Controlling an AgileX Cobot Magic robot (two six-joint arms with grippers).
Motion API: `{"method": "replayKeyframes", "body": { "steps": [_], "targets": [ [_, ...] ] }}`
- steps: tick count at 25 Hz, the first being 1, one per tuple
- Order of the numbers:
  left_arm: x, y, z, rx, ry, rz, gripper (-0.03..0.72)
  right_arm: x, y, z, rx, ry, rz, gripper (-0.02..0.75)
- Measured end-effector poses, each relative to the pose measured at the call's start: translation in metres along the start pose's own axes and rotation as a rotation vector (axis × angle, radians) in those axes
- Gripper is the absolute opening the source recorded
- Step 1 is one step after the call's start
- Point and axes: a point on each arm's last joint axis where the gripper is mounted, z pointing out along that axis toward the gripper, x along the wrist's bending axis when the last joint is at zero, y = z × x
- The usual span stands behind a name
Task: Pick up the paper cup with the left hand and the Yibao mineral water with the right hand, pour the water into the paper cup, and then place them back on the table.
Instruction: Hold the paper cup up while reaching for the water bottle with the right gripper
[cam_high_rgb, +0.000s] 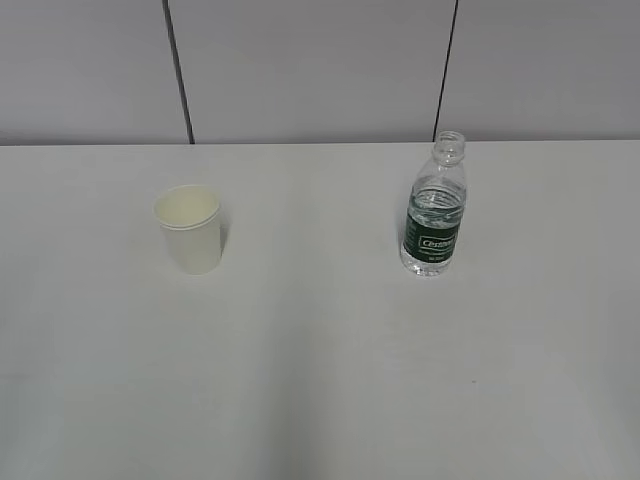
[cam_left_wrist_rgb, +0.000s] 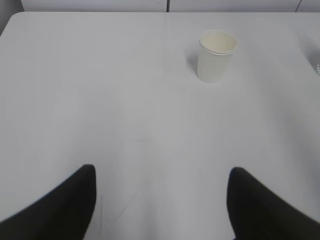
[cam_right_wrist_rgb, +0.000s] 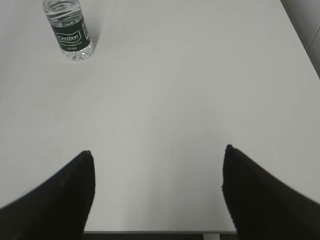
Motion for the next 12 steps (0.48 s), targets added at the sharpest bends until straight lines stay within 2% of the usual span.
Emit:
{"method": "replayKeyframes", "body": {
  "steps": [12],
  "targets": [
    [0.0001, 0.0000, 0.0000, 0.000, 0.001, 0.000, 0.496, 0.0000, 0.0000, 0.0000, 0.000, 0.000, 0.000, 0.585]
  ]
}}
